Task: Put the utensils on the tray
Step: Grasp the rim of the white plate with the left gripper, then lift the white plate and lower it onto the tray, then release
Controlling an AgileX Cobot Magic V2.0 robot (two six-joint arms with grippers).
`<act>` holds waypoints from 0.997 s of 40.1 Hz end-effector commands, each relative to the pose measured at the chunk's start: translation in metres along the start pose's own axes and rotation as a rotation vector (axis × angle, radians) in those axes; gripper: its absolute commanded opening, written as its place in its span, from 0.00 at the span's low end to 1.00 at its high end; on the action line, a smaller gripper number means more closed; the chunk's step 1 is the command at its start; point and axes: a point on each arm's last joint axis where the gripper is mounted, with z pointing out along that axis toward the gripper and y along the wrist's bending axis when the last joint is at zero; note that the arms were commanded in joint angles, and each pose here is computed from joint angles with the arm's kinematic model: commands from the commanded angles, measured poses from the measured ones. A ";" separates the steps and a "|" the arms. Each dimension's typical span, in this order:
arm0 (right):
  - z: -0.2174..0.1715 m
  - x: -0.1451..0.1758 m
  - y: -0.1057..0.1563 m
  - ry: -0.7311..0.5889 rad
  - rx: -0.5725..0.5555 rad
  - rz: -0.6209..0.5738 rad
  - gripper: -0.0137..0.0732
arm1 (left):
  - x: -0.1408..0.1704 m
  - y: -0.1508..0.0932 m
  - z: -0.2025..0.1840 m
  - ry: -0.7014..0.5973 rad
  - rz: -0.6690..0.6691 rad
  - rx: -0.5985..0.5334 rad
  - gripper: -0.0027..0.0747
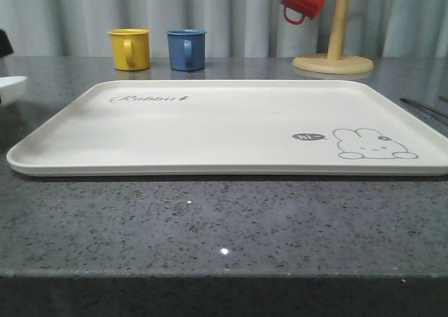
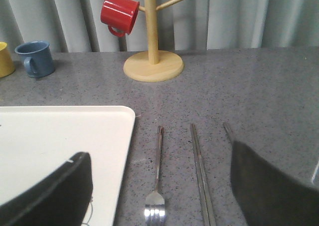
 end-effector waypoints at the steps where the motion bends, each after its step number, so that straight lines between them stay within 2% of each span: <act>1: -0.002 -0.017 0.001 -0.094 -0.001 -0.008 0.84 | -0.016 -0.008 -0.049 -0.119 0.029 -0.025 0.01; 10: -0.002 -0.017 0.001 -0.094 -0.001 -0.008 0.84 | -0.044 -0.039 -0.107 -0.267 0.143 -0.093 0.01; 17: -0.002 -0.017 0.001 -0.094 -0.001 -0.008 0.84 | -0.055 -0.081 -0.128 -0.355 0.244 -0.040 0.01; 23: -0.002 -0.017 0.001 -0.094 -0.001 -0.008 0.84 | -0.064 -0.119 -0.114 -0.340 0.344 0.012 0.01; 30: -0.002 -0.017 0.001 -0.094 -0.001 -0.008 0.84 | -0.076 -0.155 -0.082 -0.273 0.425 0.057 0.01; 40: -0.002 -0.017 0.001 -0.094 -0.001 -0.008 0.84 | -0.084 -0.169 -0.051 -0.195 0.450 0.075 0.01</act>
